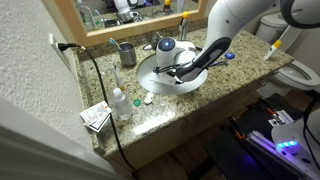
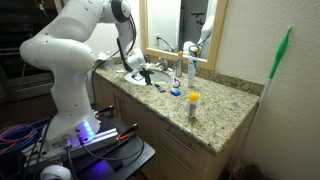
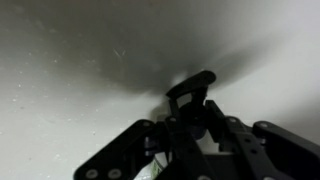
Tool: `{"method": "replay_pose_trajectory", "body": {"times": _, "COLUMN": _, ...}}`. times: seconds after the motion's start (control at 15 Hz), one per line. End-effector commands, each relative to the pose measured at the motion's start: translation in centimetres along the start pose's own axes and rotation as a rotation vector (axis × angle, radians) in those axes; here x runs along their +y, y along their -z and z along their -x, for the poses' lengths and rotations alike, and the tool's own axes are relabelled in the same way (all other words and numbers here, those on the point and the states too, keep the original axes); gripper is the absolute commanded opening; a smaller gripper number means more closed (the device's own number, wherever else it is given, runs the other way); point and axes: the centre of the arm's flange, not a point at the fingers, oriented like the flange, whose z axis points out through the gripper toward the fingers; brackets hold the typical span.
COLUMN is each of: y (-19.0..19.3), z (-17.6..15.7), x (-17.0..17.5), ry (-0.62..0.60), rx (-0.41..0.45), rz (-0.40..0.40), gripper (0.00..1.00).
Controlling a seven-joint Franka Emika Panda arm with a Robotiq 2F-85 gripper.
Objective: Remove the pump bottle from the sink and place it on the right side of the countertop
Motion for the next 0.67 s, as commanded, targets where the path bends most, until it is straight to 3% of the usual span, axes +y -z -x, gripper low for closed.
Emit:
{"method": "replay_pose_trajectory", "body": {"times": 0.0, "y": 5.8, "z": -2.2, "x": 1.9, "ry": 0.023, "rx": -0.079, "rz": -0.023, "gripper": 0.08}}
{"method": "replay_pose_trajectory", "body": {"times": 0.33, "y": 13.8, "z": -5.3, "x": 5.3, "ry": 0.01, "rx": -0.245, "rz": -0.079, "gripper": 0.08}}
{"method": "replay_pose_trajectory", "body": {"times": 0.6, "y": 18.8, "z": -7.7, "x": 9.5, "ry": 0.001, "rx": -0.454, "rz": -0.16, "gripper": 0.08}}
